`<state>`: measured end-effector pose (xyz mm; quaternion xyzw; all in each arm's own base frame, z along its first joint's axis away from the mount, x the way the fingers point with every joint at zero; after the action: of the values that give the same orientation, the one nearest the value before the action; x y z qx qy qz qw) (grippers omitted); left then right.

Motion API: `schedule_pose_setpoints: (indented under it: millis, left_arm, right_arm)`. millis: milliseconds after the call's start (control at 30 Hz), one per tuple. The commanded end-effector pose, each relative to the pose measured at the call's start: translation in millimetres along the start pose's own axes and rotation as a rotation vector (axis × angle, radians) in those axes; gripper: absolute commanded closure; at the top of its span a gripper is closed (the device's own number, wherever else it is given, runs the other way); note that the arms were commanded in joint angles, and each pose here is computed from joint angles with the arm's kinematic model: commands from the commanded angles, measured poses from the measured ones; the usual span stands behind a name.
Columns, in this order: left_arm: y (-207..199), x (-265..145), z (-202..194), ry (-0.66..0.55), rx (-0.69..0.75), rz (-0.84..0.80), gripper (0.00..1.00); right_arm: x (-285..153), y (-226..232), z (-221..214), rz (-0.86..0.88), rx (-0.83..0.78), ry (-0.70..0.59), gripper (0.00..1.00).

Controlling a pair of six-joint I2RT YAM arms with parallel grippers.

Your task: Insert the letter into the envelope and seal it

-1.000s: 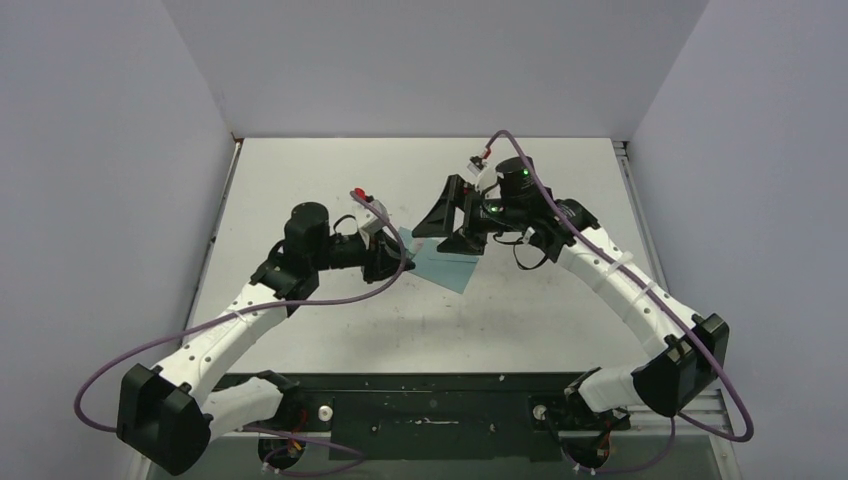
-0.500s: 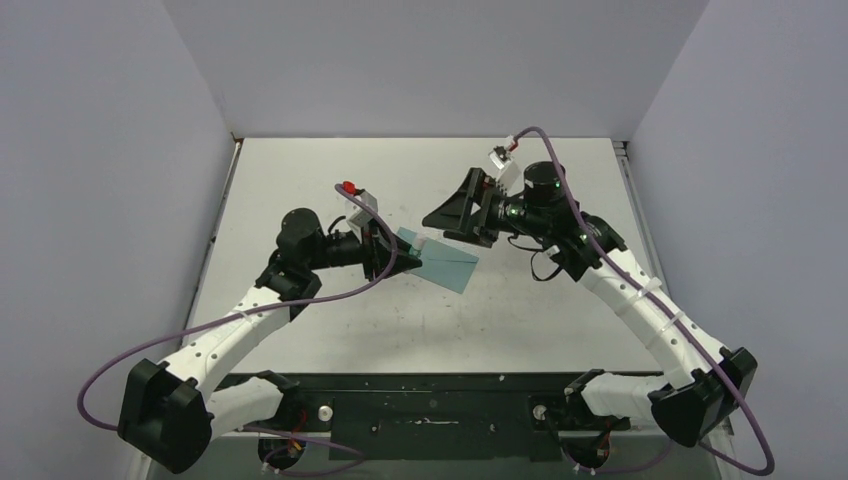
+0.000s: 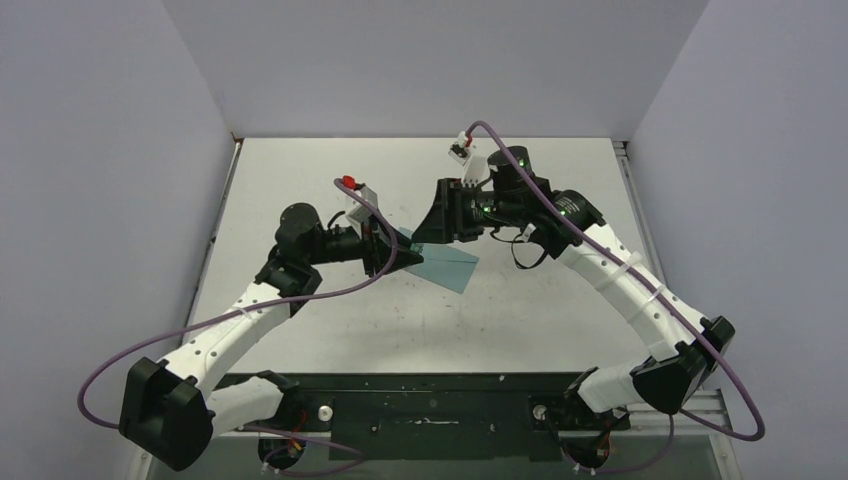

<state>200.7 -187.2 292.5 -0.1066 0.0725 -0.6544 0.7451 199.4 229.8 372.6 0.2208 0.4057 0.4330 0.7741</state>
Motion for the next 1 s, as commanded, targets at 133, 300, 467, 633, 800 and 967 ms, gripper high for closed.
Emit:
schedule_pose_setpoints:
  millis: [133, 300, 467, 633, 800, 967]
  left_arm:
    - [0.1, 1.7, 19.0, -0.028, 0.072, -0.015, 1.0]
    - [1.2, 1.8, 18.1, -0.02, 0.072, -0.012, 1.0]
    - [2.0, 1.6, 16.1, -0.012, 0.071, -0.008, 1.0]
    - [1.9, 1.7, 16.1, -0.01, 0.072, -0.012, 1.0]
    - [1.5, 1.0, 15.0, -0.007, 0.07, -0.011, 1.0]
    - [1.5, 1.1, 15.1, -0.009, 0.081, -0.016, 1.0]
  right_arm:
    - [-5.1, 4.9, 4.3, -0.009, -0.049, -0.009, 0.67]
    - [-7.3, 7.5, 5.6, -0.004, -0.053, -0.022, 0.45]
    - [-9.6, 10.8, 8.5, 0.008, -0.053, -0.039, 0.68]
    - [-7.0, 9.0, 6.2, 0.019, -0.044, -0.031, 0.6]
    - [-8.2, 12.2, 7.5, 0.043, -0.037, -0.048, 0.53]
    - [-6.4, 8.8, 0.7, 0.045, -0.028, -0.025, 0.82]
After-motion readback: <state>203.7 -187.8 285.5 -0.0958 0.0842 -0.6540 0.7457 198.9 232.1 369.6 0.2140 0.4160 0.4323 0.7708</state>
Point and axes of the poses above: each gripper's point midway between its finger pads, its own x axis out along the fingers, its own y axis along the line the jaws close on, z = x × y, the point moved 10 cm from there along -x, back along the fingers, and after that the axes turned 3 degrees about x, right-handed, at the moved point
